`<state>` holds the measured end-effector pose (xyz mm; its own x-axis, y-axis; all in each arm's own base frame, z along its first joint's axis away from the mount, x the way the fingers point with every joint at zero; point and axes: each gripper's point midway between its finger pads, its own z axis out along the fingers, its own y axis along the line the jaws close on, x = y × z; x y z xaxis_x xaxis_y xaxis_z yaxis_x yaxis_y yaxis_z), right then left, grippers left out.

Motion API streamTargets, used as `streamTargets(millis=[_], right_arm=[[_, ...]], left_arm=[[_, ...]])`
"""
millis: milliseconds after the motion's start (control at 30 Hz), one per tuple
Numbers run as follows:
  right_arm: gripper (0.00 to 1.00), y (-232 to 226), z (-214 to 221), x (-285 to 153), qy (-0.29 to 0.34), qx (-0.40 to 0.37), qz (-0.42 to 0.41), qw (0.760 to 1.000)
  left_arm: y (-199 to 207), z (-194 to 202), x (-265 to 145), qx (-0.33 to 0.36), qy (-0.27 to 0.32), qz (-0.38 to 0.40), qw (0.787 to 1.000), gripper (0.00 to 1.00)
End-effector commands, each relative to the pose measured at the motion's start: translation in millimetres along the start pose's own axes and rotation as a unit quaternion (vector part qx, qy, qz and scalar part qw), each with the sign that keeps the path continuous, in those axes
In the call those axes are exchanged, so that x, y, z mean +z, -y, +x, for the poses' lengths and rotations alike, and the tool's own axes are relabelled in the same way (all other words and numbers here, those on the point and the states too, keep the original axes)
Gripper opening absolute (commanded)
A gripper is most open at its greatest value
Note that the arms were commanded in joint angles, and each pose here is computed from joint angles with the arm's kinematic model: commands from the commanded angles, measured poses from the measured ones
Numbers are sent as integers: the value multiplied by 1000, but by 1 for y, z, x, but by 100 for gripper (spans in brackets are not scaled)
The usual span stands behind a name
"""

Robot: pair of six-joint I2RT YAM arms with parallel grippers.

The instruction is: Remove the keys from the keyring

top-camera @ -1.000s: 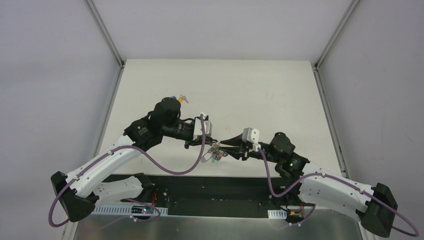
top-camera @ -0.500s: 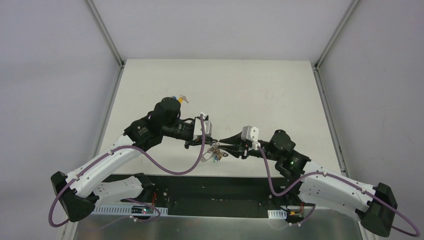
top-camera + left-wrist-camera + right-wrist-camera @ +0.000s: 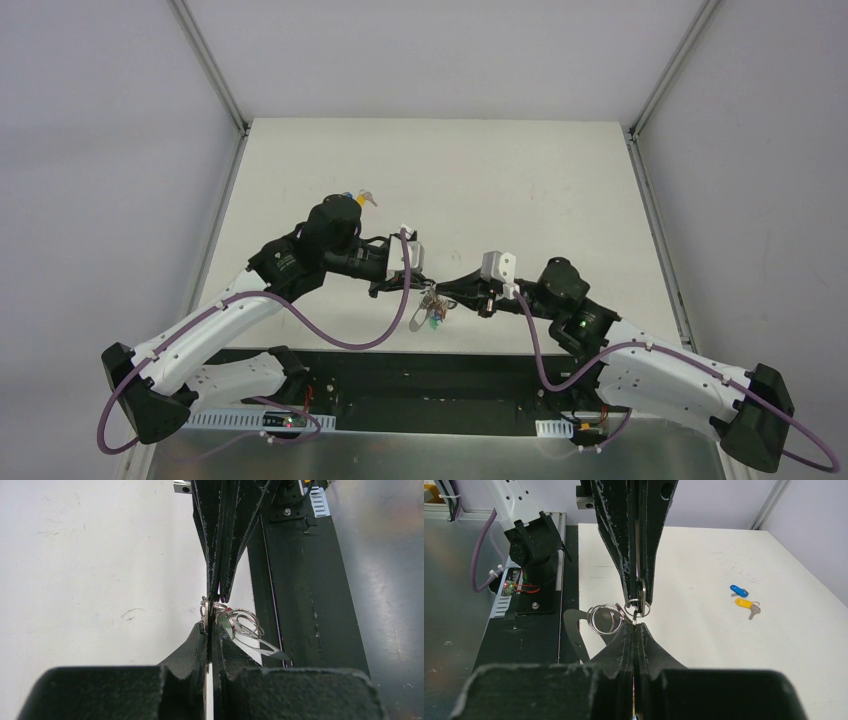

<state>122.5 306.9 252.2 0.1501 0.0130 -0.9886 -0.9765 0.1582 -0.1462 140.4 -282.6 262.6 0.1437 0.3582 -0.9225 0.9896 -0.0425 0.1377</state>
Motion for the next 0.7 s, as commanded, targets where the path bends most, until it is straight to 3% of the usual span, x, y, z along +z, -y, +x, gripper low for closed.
streamTargets(millis=[0,400,667], right_arm=[[0,0,-26,1,36,-21,-5,999],[0,3,16,1,6,3,16,1000],[0,4,16,1,6,3,21,1000]], left_arm=[[-3,-28,-7,34,44,-3,998,0],[-3,-28,-7,33,45,-2,998,0],[-3,-28,-8,34,45,-4,998,0]])
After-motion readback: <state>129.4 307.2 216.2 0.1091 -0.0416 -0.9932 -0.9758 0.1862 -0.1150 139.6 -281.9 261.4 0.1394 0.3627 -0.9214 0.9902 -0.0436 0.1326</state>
